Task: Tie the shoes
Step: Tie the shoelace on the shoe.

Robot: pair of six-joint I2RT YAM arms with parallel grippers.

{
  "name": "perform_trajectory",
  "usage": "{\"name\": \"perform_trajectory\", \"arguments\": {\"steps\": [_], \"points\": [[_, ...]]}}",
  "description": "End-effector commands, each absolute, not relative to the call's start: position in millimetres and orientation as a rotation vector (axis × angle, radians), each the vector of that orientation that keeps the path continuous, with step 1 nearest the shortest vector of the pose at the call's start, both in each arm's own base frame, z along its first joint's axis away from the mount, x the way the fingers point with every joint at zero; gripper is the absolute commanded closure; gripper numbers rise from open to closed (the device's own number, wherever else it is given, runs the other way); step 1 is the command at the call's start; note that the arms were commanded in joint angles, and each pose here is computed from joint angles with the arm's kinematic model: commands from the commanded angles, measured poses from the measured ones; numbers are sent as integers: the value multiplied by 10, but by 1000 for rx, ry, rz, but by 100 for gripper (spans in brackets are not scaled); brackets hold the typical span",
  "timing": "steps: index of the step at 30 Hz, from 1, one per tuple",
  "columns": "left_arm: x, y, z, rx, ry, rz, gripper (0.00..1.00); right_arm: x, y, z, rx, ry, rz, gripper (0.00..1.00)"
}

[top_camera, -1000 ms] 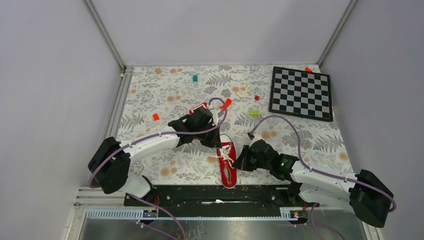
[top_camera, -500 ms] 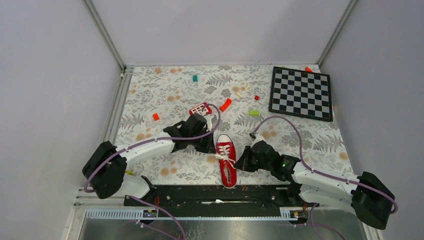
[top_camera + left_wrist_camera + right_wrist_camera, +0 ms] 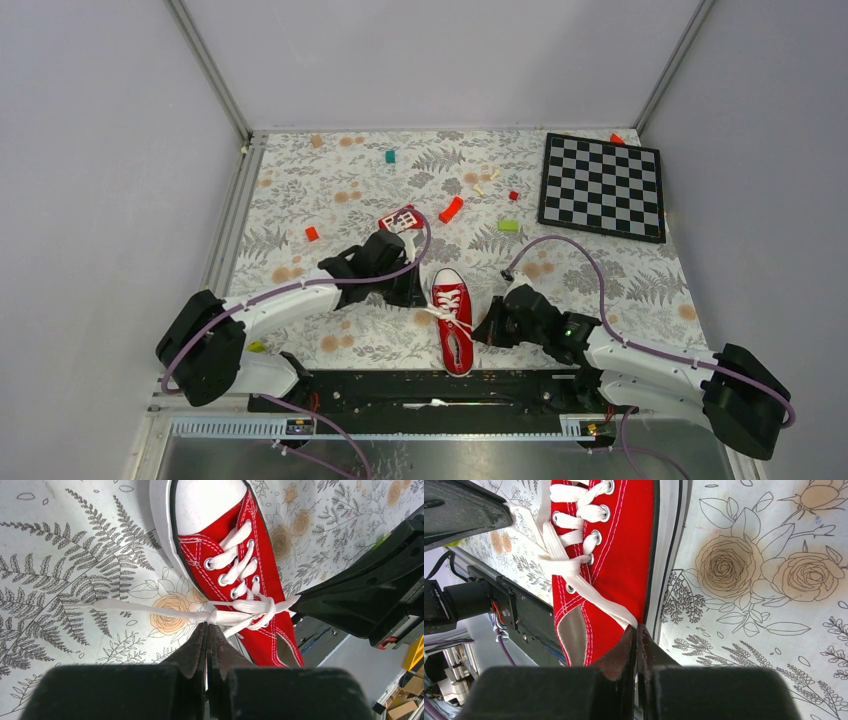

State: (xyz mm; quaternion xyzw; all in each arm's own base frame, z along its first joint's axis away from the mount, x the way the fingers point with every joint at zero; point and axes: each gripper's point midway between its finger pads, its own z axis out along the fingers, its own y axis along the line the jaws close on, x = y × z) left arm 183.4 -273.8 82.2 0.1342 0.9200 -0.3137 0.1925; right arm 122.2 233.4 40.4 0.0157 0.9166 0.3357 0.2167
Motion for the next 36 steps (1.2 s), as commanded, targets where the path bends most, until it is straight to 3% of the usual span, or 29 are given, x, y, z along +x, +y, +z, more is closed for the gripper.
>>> {"name": "perform_trajectory", "arguments": {"steps": [1, 14, 15, 17, 18, 29, 36], "points": [[1898, -2751, 884, 357, 2531, -909, 100, 1264, 2353, 409, 31, 2516, 930, 100], [1640, -3064, 957, 494, 2539, -1083, 100, 1201, 2665, 706, -220, 2477, 1080, 100], [1628, -3062, 943, 496, 2543, -1087, 100, 1170, 2654, 696, -246, 2493, 1074, 94], [1593, -3054, 904, 502, 2555, -1090, 100, 1144, 2588, 682, -278, 2519, 1026, 70], [1581, -3051, 894, 502, 2559, -1092, 100, 1138, 2544, 681, -287, 2524, 1001, 67], [1582, -3077, 811, 456, 2563, -1100, 100, 1466, 2523, 1126, -396, 2389, 849, 51], [1540, -3047, 745, 434, 2575, -1109, 100, 1683, 2704, 1125, -465, 2451, 850, 51]]}}
